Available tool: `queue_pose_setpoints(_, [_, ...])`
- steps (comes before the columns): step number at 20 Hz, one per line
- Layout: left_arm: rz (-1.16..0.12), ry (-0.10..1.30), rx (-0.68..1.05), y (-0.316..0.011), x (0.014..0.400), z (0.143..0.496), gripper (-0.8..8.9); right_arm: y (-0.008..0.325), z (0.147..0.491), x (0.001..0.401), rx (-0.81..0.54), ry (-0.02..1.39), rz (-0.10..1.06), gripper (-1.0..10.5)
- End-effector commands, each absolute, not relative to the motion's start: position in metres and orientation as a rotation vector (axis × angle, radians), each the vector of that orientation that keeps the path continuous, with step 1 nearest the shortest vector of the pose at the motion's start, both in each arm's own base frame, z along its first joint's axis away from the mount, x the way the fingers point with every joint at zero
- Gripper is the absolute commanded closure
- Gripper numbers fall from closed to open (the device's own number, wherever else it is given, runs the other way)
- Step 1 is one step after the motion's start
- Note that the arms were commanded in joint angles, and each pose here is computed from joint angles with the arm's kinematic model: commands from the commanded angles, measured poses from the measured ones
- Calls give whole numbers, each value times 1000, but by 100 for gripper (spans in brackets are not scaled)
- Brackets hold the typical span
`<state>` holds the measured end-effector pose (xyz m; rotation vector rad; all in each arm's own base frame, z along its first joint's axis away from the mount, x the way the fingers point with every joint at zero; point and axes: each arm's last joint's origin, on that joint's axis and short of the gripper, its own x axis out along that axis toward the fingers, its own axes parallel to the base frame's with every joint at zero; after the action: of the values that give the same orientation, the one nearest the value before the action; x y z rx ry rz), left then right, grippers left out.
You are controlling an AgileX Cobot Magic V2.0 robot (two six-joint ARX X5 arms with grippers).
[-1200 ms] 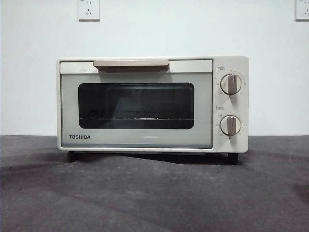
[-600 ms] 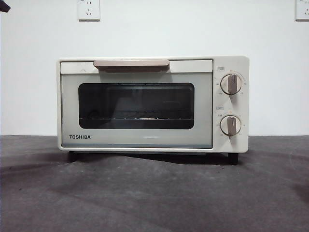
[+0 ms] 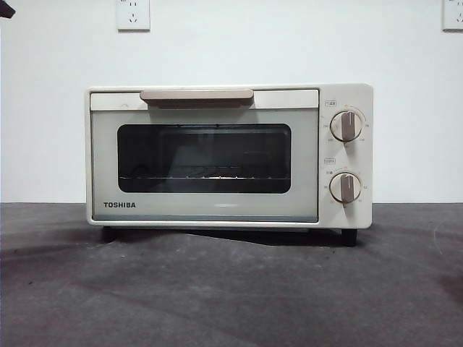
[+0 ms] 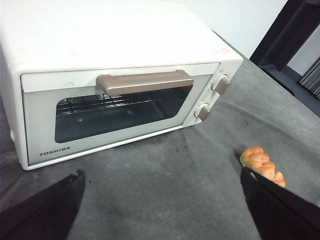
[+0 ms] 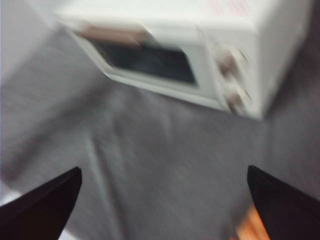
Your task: The left arm flap open the oven, the right arm pick bread and place it into oven, the left arm flap close the oven
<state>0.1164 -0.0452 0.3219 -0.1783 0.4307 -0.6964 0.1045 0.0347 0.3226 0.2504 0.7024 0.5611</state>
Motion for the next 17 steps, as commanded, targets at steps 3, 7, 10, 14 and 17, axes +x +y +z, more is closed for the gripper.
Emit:
queue_pose_setpoints(3, [-703, 413, -175, -46, 117, 327, 313, 36, 304, 122, 275, 957, 383, 369])
queue_pose_setpoints(7, [-702, 413, -174, -46, 117, 327, 313, 38, 285, 139, 241, 1122, 285, 369])
queue_pose_setpoints(10, [-702, 413, -174, -46, 117, 327, 313, 41, 257, 159, 213, 1247, 220, 371])
queue_pose_setpoints(14, [-701, 413, -174, -46, 117, 327, 314, 44, 215, 179, 197, 1335, 165, 412])
queue_pose_setpoints(17, [-697, 413, -173, -46, 117, 327, 313, 47, 198, 193, 196, 1367, 158, 412])
